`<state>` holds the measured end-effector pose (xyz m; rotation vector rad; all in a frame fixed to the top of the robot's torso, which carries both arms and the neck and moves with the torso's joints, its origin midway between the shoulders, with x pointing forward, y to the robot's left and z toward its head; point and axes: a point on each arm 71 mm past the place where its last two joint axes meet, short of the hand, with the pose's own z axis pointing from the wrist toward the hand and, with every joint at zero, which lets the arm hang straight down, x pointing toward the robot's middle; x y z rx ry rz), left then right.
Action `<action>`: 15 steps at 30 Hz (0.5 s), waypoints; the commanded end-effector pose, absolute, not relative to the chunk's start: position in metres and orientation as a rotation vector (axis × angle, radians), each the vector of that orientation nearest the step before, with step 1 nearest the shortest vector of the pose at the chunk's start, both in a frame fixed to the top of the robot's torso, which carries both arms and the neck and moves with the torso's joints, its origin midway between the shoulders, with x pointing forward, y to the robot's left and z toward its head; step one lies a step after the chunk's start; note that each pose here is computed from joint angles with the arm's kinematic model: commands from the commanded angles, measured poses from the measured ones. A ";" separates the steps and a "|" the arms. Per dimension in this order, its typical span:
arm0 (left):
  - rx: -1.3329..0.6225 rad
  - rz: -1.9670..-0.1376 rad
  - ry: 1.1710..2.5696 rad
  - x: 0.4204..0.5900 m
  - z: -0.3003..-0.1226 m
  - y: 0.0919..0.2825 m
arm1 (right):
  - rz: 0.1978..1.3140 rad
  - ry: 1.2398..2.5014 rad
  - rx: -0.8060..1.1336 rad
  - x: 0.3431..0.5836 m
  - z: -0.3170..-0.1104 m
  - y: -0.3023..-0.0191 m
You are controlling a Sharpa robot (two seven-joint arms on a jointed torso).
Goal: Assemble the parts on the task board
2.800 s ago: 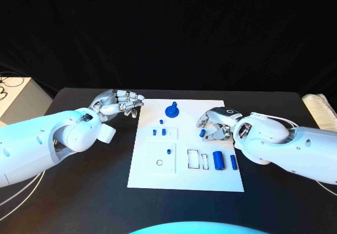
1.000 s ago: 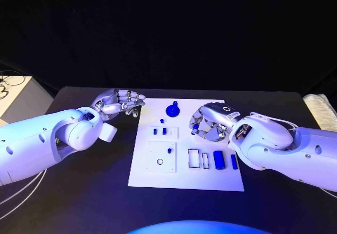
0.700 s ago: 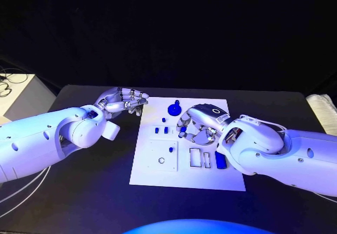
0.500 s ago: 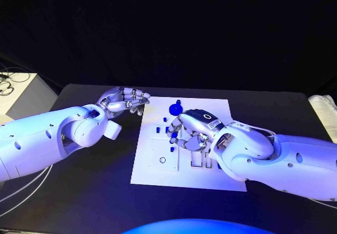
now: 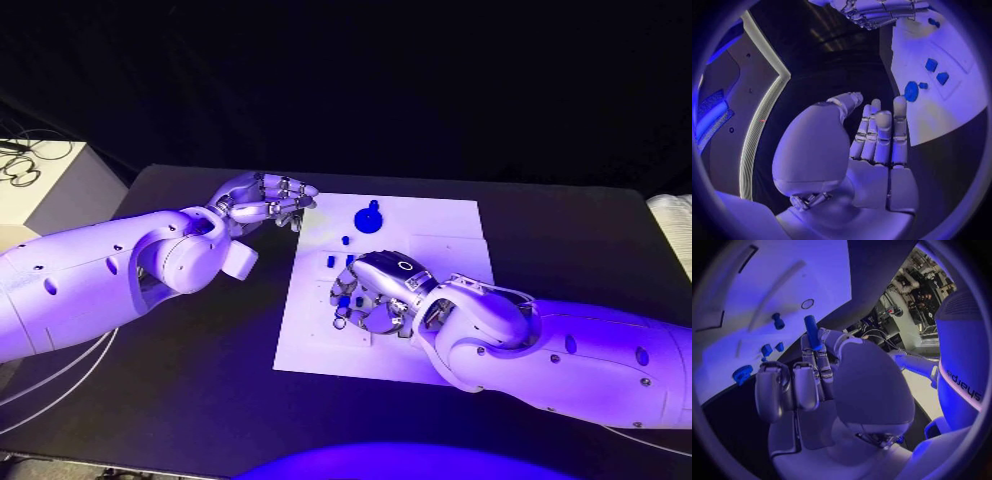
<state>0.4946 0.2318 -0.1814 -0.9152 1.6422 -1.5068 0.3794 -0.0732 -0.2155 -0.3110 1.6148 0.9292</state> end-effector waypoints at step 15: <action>-0.905 -1.528 1.654 0.494 -0.181 0.228 | 0.936 1.631 -0.352 0.376 -0.230 -0.070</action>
